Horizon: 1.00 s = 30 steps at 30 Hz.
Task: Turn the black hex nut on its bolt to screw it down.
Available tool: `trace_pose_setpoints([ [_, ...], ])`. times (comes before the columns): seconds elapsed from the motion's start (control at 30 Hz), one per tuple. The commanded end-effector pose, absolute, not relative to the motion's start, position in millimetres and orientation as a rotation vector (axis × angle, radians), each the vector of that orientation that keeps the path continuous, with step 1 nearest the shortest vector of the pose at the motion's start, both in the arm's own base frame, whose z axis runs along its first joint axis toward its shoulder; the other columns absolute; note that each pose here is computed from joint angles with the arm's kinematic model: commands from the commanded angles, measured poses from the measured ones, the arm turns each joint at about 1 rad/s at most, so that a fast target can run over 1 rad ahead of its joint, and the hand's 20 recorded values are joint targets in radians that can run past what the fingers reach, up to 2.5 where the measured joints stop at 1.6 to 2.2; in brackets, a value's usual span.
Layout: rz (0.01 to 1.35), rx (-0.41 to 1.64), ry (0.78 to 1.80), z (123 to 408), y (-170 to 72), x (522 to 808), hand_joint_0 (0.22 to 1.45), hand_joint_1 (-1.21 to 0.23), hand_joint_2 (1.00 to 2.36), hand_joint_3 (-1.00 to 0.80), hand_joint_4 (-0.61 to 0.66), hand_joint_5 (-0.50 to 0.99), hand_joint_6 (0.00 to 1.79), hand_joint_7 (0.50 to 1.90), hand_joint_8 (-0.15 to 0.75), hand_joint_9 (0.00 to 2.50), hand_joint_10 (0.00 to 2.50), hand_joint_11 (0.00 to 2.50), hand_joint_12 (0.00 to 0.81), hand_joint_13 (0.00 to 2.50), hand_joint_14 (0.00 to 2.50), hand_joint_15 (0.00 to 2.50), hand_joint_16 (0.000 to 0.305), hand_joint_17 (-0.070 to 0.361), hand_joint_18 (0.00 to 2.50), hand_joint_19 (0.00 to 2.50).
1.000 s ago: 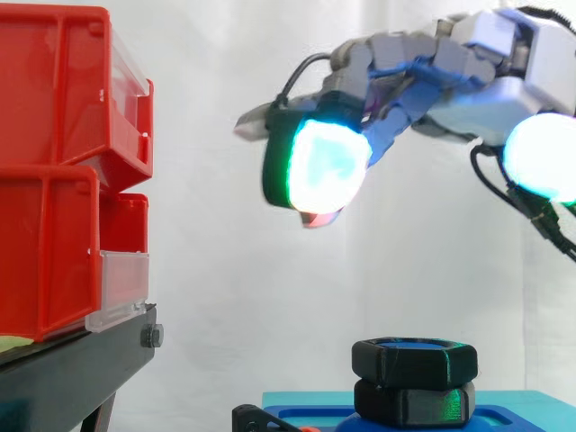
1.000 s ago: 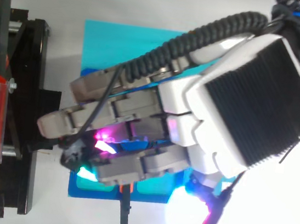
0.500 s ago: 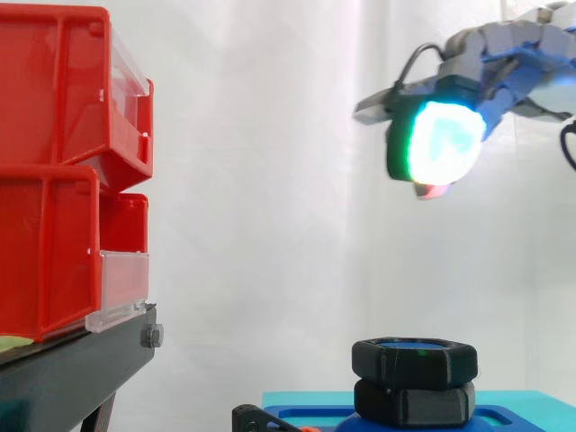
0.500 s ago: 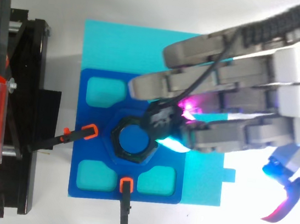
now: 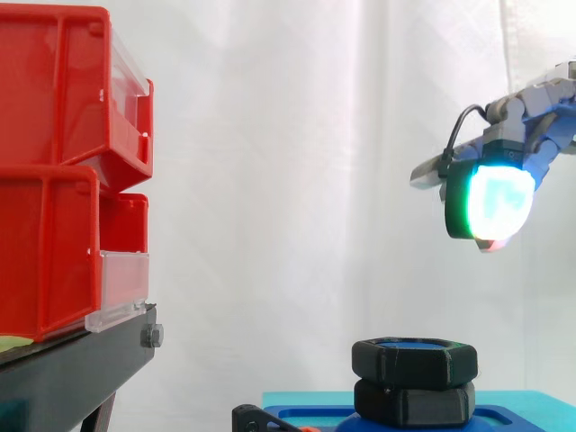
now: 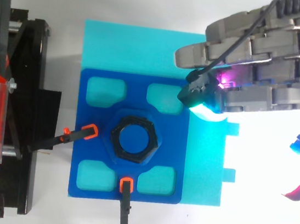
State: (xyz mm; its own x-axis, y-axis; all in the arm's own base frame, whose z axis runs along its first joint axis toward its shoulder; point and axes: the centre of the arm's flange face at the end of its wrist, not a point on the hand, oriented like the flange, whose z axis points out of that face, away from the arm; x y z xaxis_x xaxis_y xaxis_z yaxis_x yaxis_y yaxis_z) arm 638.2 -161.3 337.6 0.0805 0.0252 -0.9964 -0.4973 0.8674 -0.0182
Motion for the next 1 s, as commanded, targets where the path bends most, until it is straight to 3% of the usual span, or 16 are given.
trace_pose_setpoints([
  [0.0, 0.459, -0.270, 1.482, 337.7, -162.4, 641.5, 0.50, -0.34, 1.00, -0.50, 0.34, -0.13, 0.50, 1.00, 0.319, 0.89, 0.01, 0.28, 0.374, 0.47, 0.00, 0.01, 0.055, 0.123, 0.60, 0.35],
  [0.5, 0.824, 0.294, 1.551, 333.4, -156.2, 649.4, 0.51, -0.37, 1.00, -0.50, 0.31, -0.13, 0.50, 0.96, 0.312, 0.87, 0.01, 0.28, 0.368, 0.45, 0.00, 0.01, 0.053, 0.119, 0.57, 0.34],
  [0.73, 0.944, 0.499, 1.659, 321.7, -153.0, 635.8, 0.52, -0.38, 1.00, -0.50, 0.30, -0.14, 0.50, 0.93, 0.306, 0.86, 0.01, 0.29, 0.367, 0.43, 0.00, 0.00, 0.053, 0.119, 0.56, 0.33],
  [0.97, 0.982, 0.558, 1.672, 319.5, -152.7, 633.8, 0.52, -0.38, 1.00, -0.50, 0.31, -0.14, 0.50, 0.93, 0.306, 0.84, 0.01, 0.28, 0.365, 0.42, 0.00, 0.00, 0.052, 0.118, 0.54, 0.34],
])
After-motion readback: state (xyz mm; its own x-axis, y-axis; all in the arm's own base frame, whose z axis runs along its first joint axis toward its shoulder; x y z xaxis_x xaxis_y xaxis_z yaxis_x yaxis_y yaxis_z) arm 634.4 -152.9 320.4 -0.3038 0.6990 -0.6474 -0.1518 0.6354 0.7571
